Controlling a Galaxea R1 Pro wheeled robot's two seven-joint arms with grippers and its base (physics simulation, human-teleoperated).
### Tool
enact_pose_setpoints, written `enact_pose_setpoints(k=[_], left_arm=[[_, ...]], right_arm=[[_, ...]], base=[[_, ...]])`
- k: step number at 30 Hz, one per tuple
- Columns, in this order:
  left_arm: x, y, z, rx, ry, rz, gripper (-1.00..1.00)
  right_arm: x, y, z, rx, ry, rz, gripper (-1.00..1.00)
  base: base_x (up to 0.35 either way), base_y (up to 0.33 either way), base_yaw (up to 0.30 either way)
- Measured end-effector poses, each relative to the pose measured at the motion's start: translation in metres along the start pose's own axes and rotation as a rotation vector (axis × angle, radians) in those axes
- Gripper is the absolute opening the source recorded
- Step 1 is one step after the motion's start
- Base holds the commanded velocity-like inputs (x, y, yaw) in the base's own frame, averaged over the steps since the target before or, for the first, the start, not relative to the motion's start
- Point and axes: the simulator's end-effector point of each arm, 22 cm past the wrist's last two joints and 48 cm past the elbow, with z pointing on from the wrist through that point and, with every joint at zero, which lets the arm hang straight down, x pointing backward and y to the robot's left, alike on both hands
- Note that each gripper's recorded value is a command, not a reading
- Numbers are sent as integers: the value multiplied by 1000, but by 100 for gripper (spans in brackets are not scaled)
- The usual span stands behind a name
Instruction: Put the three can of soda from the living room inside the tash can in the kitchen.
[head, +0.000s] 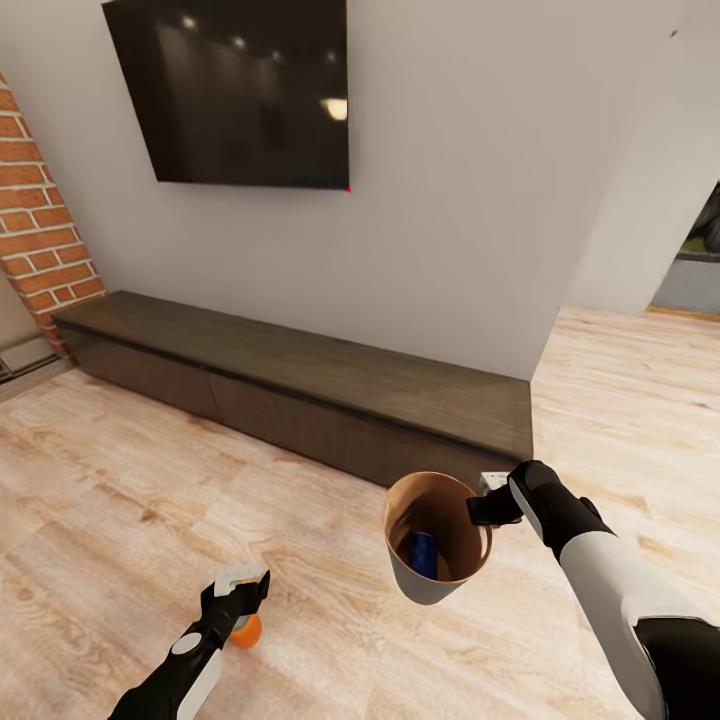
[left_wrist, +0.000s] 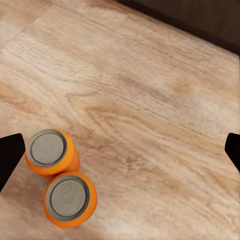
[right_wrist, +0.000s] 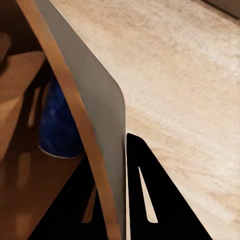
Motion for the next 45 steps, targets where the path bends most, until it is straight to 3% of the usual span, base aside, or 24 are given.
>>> enact_pose_setpoints(k=[8,24,45], left_arm=[[16,5,8,-6,-1,-8,100],[16,6,8,-12,-2,-16,100],[14,4,8,-6,-8,-6,100]], right_arm=[[9,-2,16,1,-1,-2,-100],[9,-1,16,-6,-2,3,-100],[9,0,16,-1,-1,-4,-100]], base=[[0,0,0],[0,137,0],[80,10,0]])
